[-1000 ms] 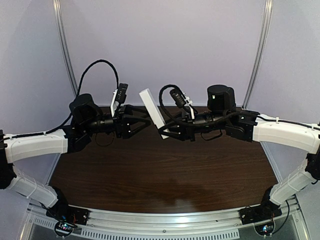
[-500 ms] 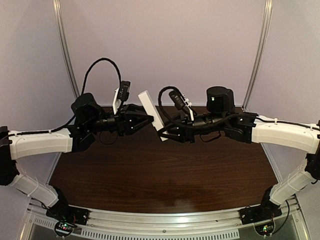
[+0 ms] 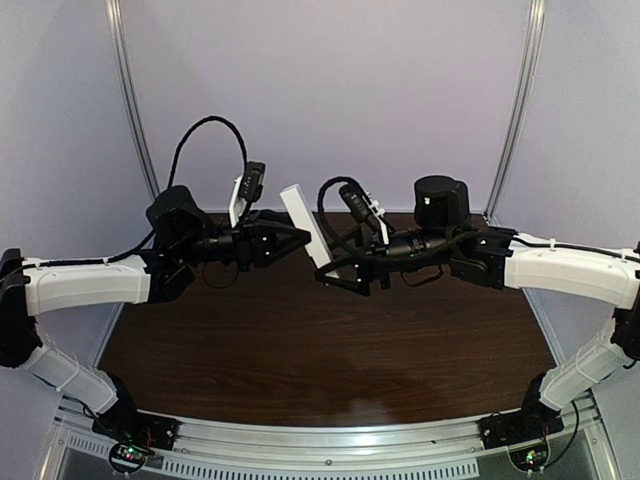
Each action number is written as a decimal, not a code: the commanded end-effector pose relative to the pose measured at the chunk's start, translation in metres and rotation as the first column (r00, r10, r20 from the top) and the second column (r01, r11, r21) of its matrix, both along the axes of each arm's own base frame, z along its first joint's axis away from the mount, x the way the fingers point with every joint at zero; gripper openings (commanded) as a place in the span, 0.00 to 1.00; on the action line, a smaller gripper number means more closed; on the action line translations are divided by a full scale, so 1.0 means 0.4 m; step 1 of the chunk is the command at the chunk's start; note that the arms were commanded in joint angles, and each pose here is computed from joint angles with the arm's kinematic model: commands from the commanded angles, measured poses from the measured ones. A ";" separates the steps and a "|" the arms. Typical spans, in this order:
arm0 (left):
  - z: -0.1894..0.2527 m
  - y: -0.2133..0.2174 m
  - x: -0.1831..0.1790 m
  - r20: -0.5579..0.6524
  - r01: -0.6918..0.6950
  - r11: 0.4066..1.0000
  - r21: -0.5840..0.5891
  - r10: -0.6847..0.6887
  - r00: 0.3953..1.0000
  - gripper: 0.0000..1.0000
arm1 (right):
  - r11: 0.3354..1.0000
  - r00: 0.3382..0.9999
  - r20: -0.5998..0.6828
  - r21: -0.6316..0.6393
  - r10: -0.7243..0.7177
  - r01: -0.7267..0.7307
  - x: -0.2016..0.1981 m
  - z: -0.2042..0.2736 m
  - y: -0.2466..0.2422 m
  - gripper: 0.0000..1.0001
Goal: Load the batteries into the remote control
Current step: Pass from the right arm to the left, then place the remote control at the center of the board.
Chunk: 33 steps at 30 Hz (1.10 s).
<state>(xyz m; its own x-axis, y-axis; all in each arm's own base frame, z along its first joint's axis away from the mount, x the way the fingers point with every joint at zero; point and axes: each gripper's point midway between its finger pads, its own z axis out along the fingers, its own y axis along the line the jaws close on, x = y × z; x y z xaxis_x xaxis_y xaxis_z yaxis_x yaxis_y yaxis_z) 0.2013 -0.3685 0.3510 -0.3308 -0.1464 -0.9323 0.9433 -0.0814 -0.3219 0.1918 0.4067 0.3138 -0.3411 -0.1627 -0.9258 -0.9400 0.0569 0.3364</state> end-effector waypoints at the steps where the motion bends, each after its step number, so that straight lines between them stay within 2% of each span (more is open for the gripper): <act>1: 0.020 -0.008 -0.002 0.050 0.003 1.000 0.019 -0.004 0.999 0.08 | 0.997 0.996 0.038 -0.002 -0.078 0.078 0.022 0.017 -0.047 0.93; 2: 0.006 -0.010 0.007 0.040 -0.016 0.998 0.053 0.013 0.999 0.06 | 0.994 0.993 0.049 -0.012 -0.105 0.106 0.031 0.017 -0.061 0.99; 5: -0.041 -0.015 0.038 0.015 -0.076 0.983 0.166 0.075 0.997 0.02 | 0.982 0.980 0.074 -0.031 -0.185 0.188 0.056 0.021 -0.112 1.00; 8: -0.115 -0.016 0.094 -0.011 -0.166 0.926 0.338 0.181 0.983 0.00 | 0.954 0.953 0.099 -0.063 -0.287 0.294 0.087 0.015 -0.172 1.00; 12: -0.263 0.019 0.163 0.007 -0.252 0.743 0.620 0.316 0.949 0.00 | 0.918 0.918 0.126 -0.085 -0.375 0.387 0.098 0.011 -0.243 1.00; 16: -0.367 0.066 0.192 0.027 -0.270 0.574 0.773 0.396 0.918 0.00 | 0.896 0.898 0.141 -0.099 -0.418 0.433 0.094 0.002 -0.285 1.00; 20: -0.447 0.103 0.192 0.040 -0.244 0.439 0.865 0.424 0.905 0.00 | 0.886 0.890 0.134 -0.112 -0.435 0.450 0.086 -0.017 -0.308 1.00; 24: -0.518 0.112 0.175 0.025 -0.189 0.352 0.917 0.422 0.906 0.00 | 0.880 0.888 0.126 -0.128 -0.442 0.457 0.084 -0.040 -0.317 1.00; 29: -0.620 0.110 0.151 0.040 -0.128 0.198 0.972 0.396 0.917 0.00 | 0.875 0.887 0.117 -0.146 -0.447 0.461 0.085 -0.061 -0.322 1.00; 33: -0.675 0.099 0.138 0.018 -0.075 0.136 0.988 0.376 0.926 0.00 | 0.875 0.888 0.111 -0.152 -0.447 0.459 0.082 -0.066 -0.327 1.00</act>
